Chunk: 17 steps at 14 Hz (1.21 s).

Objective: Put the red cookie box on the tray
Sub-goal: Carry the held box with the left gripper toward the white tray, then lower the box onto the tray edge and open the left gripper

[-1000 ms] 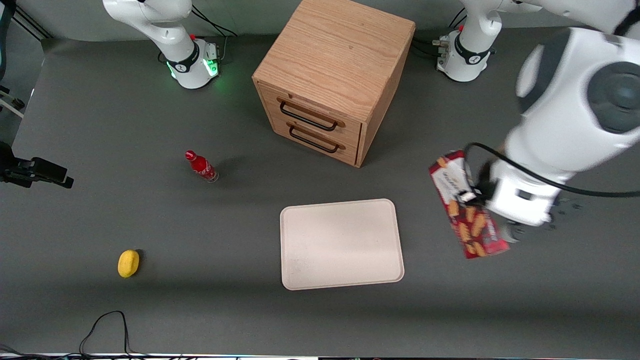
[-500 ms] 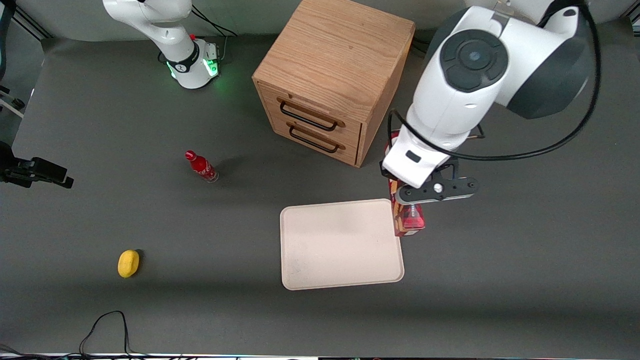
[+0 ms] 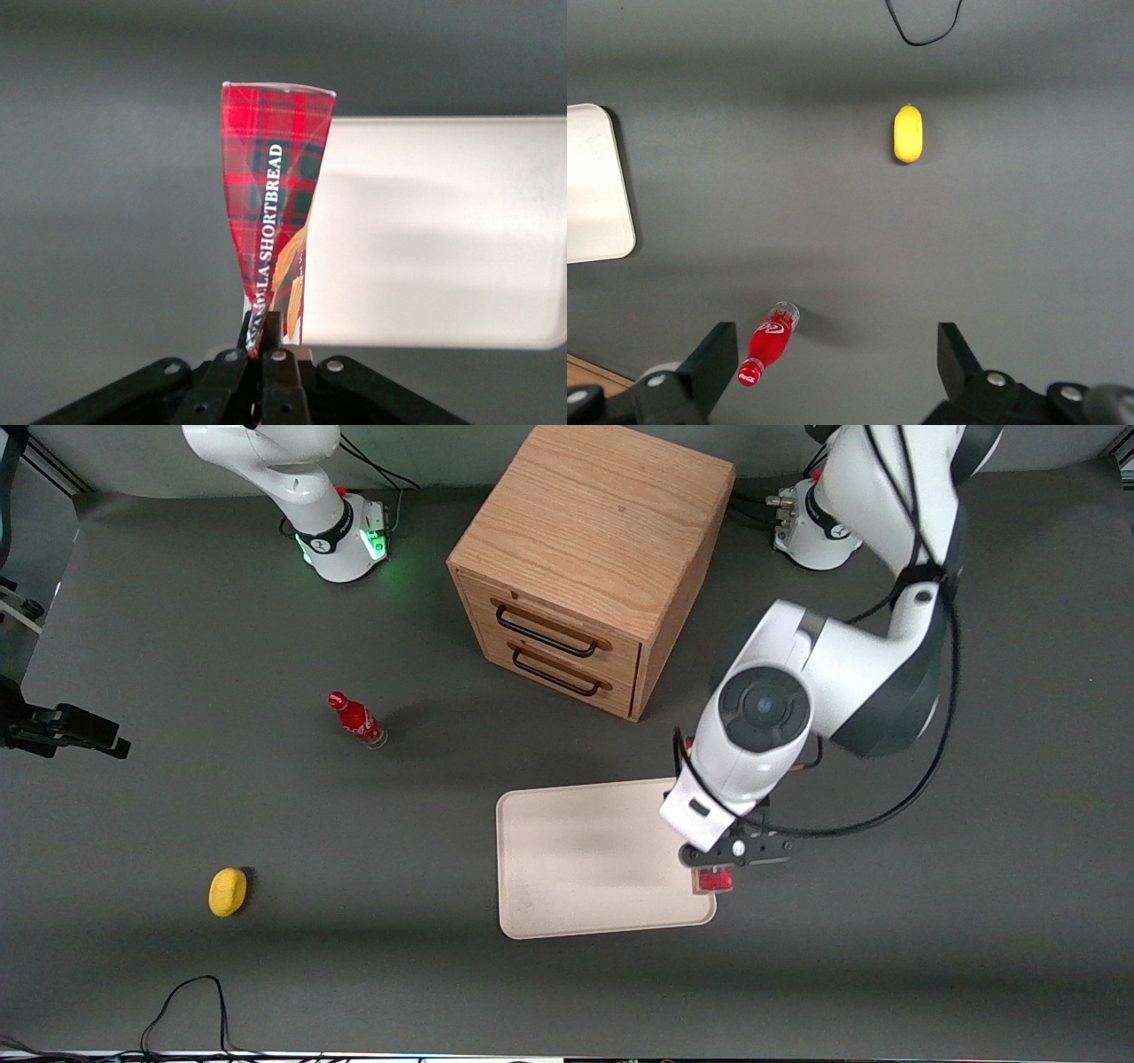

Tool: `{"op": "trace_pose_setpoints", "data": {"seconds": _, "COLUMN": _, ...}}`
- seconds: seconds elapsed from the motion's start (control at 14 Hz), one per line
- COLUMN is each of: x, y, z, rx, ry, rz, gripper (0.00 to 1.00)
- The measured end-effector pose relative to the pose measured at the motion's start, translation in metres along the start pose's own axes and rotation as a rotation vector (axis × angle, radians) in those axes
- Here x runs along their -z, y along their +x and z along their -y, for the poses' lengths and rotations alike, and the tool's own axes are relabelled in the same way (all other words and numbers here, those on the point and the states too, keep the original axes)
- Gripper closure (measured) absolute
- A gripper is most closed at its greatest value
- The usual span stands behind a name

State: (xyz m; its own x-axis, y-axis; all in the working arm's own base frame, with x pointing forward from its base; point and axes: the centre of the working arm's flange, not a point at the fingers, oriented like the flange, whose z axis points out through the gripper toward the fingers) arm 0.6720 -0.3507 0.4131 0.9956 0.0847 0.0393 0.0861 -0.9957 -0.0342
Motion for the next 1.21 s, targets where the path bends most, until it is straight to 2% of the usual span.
{"op": "trace_pose_setpoints", "data": {"seconds": 0.14, "x": -0.043, "y": 0.005, "z": -0.004, "rx": -0.007, "ry": -0.015, "rz": -0.031, "gripper": 0.97}}
{"op": "trace_pose_setpoints", "data": {"seconds": 0.43, "x": -0.107, "y": 0.008, "z": 0.0, "rx": -0.025, "ry": 0.014, "rz": -0.05, "gripper": 0.97}}
{"op": "trace_pose_setpoints", "data": {"seconds": 0.64, "x": -0.139, "y": 0.012, "z": -0.001, "rx": -0.028, "ry": 0.003, "rz": -0.068, "gripper": 0.97}}
{"op": "trace_pose_setpoints", "data": {"seconds": 1.21, "x": -0.149, "y": 0.013, "z": 0.0, "rx": 0.035, "ry": 0.002, "rz": -0.065, "gripper": 0.95}}
